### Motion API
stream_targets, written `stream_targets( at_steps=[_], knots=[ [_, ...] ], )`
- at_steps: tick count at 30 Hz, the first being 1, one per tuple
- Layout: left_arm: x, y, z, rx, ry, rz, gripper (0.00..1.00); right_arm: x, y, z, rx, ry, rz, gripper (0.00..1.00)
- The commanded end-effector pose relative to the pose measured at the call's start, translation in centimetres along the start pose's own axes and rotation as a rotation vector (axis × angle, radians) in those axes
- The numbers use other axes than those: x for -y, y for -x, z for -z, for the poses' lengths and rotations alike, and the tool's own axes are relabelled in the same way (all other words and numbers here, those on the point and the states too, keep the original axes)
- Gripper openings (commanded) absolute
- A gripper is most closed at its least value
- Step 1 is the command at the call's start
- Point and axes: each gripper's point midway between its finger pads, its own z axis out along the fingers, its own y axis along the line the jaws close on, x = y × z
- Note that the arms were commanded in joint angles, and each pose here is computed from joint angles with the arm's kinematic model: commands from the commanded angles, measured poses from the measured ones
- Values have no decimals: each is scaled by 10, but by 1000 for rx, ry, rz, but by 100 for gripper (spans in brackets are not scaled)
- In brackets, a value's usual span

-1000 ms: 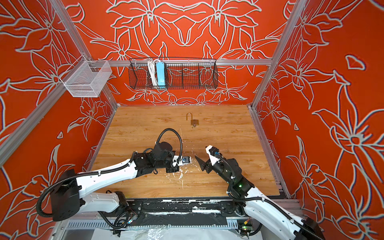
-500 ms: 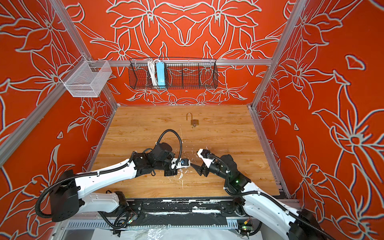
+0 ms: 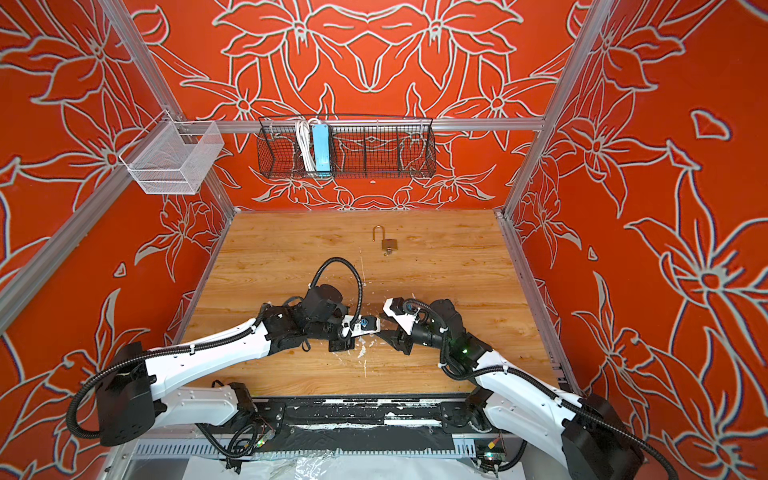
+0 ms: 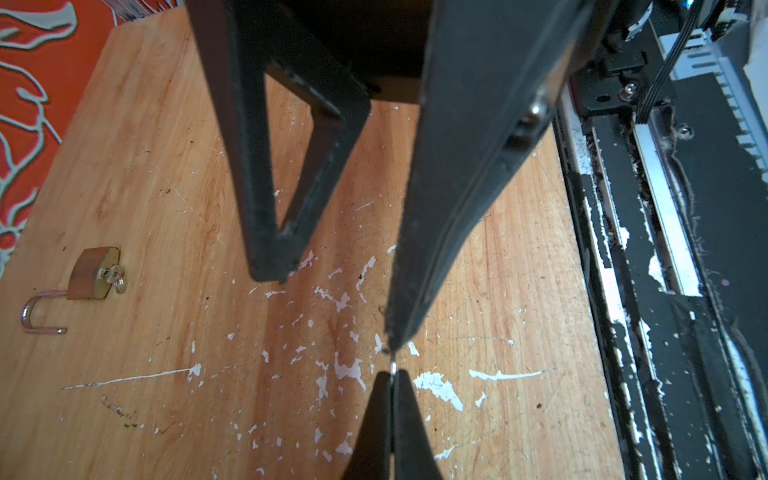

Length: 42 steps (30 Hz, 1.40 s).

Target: Unlock with the key

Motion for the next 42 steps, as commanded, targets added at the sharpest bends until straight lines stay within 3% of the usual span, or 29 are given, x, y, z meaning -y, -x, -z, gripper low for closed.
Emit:
stream_targets(
  at_steps=[1,20,42],
  knots=[
    [-1,4,4,22,17,-10,0,-6,13,-1,21,45,21,37],
    [-2,0,-2,12,4,5,0,-7,14,-7,13,76,-10,43],
    [-8,2,3,33,49,11,0,0,2,-21,-78,76,-58,38]
  ],
)
